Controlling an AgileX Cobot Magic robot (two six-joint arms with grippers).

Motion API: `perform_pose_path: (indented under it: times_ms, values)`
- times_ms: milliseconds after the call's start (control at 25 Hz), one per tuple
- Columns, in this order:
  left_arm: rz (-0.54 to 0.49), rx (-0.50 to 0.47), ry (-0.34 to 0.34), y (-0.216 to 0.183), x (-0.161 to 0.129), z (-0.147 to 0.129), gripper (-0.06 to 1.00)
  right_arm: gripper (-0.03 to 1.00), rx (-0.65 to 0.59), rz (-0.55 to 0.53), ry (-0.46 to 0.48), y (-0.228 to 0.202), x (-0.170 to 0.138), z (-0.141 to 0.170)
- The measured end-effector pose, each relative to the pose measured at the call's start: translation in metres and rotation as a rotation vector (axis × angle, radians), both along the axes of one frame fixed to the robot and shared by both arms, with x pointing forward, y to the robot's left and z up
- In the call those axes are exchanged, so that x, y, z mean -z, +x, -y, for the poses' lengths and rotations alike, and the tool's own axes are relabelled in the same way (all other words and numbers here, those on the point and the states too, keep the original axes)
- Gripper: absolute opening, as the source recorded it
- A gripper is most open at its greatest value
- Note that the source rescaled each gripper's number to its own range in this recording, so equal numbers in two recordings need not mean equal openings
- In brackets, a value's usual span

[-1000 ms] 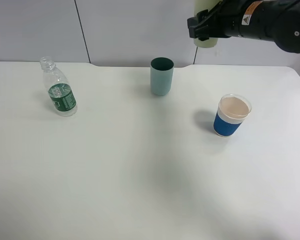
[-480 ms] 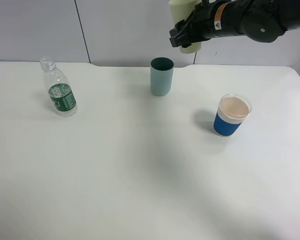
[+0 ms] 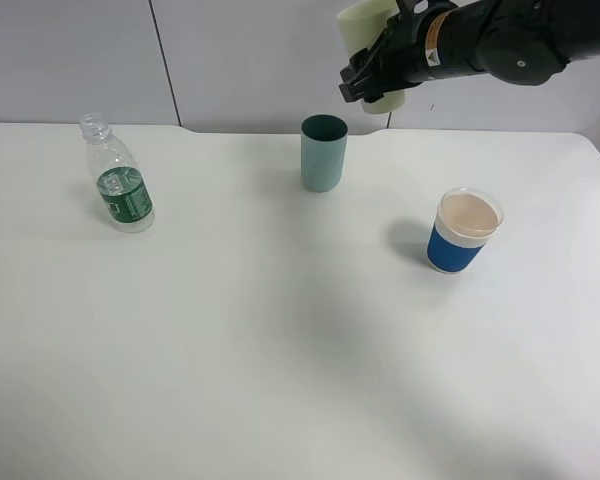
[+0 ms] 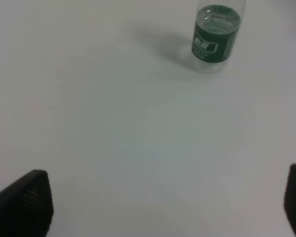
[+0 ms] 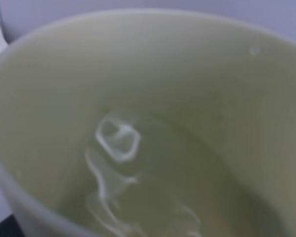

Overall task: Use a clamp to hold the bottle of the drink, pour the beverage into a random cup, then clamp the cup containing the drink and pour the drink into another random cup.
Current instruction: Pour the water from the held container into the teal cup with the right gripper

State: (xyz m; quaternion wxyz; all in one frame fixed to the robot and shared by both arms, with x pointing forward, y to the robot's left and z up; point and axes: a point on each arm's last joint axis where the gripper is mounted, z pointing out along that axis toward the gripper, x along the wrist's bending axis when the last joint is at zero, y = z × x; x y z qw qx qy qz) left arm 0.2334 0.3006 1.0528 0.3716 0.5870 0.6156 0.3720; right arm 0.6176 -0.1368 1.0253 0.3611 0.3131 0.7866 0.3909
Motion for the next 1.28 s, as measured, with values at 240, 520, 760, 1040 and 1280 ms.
perform_pose_path:
  times_ms: [240, 520, 760, 1040, 1280]
  values:
    - [0.000, 0.000, 0.000, 0.000, 0.000, 0.000, 0.87, 0.01, 0.007, -0.007, -0.128, -0.001, 0.005, 0.003]
    - [0.000, 0.000, -0.001, 0.000, 0.000, 0.000, 0.87, 0.01, 0.062, -0.004, -0.157, 0.006, 0.003, 0.006]
    - [0.000, 0.000, 0.000, 0.000, 0.000, 0.000, 0.87, 0.01, 0.067, 0.009, -0.227, 0.015, 0.010, -0.003]
    - [0.000, 0.000, 0.000, 0.000, 0.000, 0.000, 0.87, 0.01, 0.036, 0.049, -0.291, 0.019, 0.010, -0.017]
    - [0.000, 0.000, 0.000, 0.000, 0.000, 0.000, 0.87, 0.01, 0.003, 0.085, -0.373, 0.023, 0.013, -0.029]
